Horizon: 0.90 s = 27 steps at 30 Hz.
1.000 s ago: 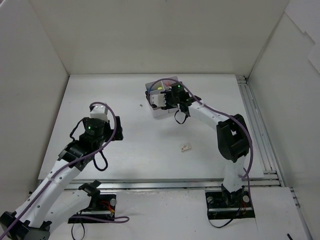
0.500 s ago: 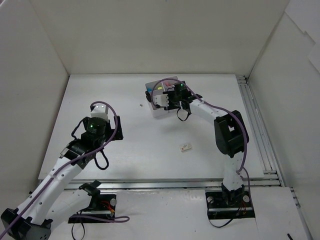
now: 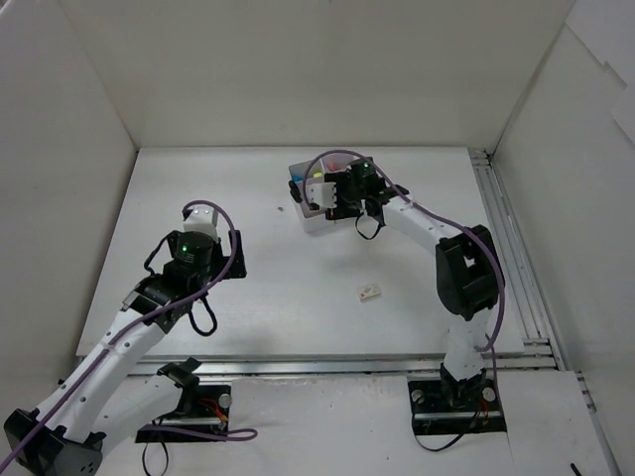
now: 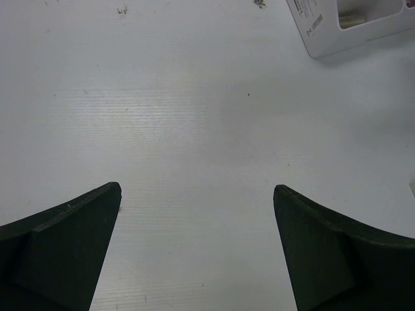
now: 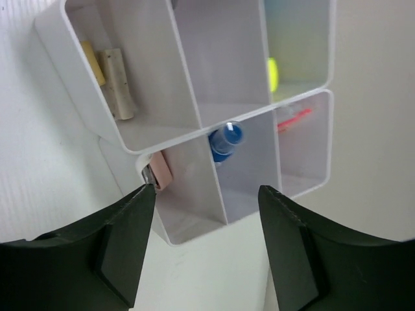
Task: Sort the stationery into containers
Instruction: Place the stationery in the storage box, then pick up the stationery from the center of the board.
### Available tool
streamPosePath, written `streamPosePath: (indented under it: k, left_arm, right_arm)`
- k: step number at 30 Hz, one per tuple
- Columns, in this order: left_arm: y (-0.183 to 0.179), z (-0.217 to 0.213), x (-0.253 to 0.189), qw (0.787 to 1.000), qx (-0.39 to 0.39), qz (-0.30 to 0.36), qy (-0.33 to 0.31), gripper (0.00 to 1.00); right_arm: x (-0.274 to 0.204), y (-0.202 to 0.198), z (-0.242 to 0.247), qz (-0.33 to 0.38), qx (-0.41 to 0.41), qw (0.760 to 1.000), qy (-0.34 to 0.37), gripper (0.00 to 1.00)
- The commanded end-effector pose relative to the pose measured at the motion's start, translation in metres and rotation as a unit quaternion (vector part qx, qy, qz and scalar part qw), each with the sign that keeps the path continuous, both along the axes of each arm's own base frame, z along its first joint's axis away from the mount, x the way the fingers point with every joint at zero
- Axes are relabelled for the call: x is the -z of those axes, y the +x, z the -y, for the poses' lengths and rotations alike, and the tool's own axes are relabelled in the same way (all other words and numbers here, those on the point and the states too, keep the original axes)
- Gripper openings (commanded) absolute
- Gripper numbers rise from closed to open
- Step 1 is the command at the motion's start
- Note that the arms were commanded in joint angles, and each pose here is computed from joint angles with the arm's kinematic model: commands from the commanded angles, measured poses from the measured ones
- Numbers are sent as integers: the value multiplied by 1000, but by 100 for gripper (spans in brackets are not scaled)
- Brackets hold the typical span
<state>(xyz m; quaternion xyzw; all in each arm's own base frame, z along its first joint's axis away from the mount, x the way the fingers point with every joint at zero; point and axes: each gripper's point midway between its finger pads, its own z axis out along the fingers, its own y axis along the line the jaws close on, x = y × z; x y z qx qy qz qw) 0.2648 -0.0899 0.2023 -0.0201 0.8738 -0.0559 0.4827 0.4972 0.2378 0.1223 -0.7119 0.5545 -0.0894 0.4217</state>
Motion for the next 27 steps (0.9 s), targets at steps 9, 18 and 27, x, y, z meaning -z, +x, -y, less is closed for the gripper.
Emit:
streamPosePath:
  k: [9,18,27]
  left_arm:
    - [4,16,-35,996,24,57,-62,99]
    - [-9,23,-8,996,32,14,-87,99]
    - [-23,28,17,993,51,-5,-102,99]
  right_arm:
    - [-208,-31,25,-19,316,809,495,98]
    - [-77,-147,82,-182,639,558,497,98]
    - [41,-240,76,-272,752,442,407,98]
